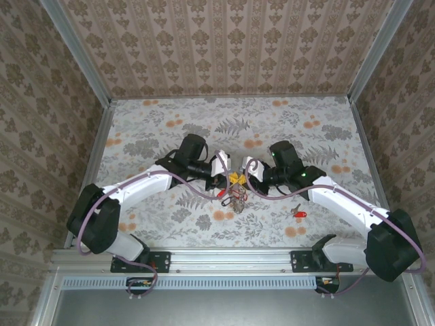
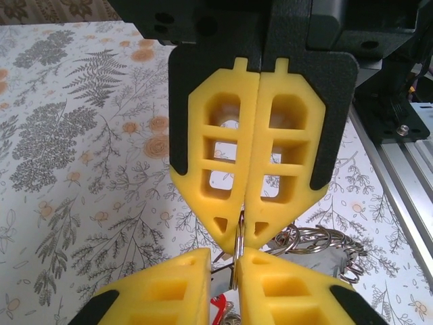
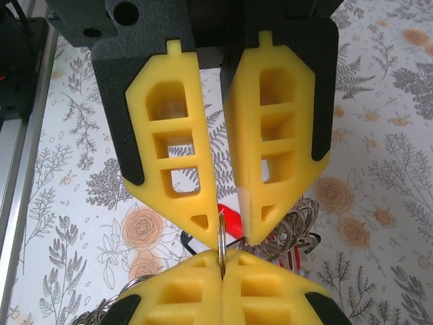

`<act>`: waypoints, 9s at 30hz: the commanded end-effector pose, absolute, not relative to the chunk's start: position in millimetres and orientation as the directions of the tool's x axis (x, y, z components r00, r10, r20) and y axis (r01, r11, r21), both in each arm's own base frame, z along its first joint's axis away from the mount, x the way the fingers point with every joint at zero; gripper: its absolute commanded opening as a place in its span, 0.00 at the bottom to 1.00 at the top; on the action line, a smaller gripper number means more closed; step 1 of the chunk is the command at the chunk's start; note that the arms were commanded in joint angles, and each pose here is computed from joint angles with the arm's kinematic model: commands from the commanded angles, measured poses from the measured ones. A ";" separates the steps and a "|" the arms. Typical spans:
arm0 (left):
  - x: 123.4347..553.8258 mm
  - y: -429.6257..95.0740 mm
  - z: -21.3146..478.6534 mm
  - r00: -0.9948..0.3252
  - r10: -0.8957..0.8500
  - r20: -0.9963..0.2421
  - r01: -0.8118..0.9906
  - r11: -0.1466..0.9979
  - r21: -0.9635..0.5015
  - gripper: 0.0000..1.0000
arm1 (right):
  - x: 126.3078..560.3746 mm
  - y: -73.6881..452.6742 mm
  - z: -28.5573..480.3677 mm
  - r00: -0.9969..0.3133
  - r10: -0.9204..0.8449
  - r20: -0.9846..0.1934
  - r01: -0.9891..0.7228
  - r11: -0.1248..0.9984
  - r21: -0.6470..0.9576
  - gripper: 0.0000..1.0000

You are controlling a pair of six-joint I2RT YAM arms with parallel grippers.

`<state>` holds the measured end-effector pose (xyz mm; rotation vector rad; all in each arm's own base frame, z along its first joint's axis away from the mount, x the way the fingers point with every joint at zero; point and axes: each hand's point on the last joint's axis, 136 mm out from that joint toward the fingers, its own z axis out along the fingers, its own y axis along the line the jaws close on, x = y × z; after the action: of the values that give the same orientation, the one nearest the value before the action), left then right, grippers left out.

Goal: Put the keys on the keyring

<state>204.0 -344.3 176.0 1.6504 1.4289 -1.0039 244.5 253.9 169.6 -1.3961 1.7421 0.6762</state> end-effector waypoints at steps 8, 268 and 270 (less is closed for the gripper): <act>206.2 -348.5 182.9 0.112 0.415 -0.903 0.990 -0.125 0.065 0.00 | 247.1 257.8 195.5 -0.009 -0.501 -0.865 -0.961 0.243 -0.131 0.08; 212.1 -342.6 183.6 0.104 0.441 -0.891 0.988 -0.151 0.040 0.22 | 244.5 262.8 201.5 -0.047 -0.475 -0.878 -0.969 0.237 -0.076 0.00; 211.9 -343.6 183.8 0.108 0.443 -0.890 0.987 -0.154 0.043 0.20 | 243.9 263.7 203.6 -0.041 -0.471 -0.881 -0.969 0.235 -0.080 0.00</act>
<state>209.9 -338.9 178.5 1.6679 1.4442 -1.0100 245.1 256.1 172.6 -1.3522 1.7572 0.7295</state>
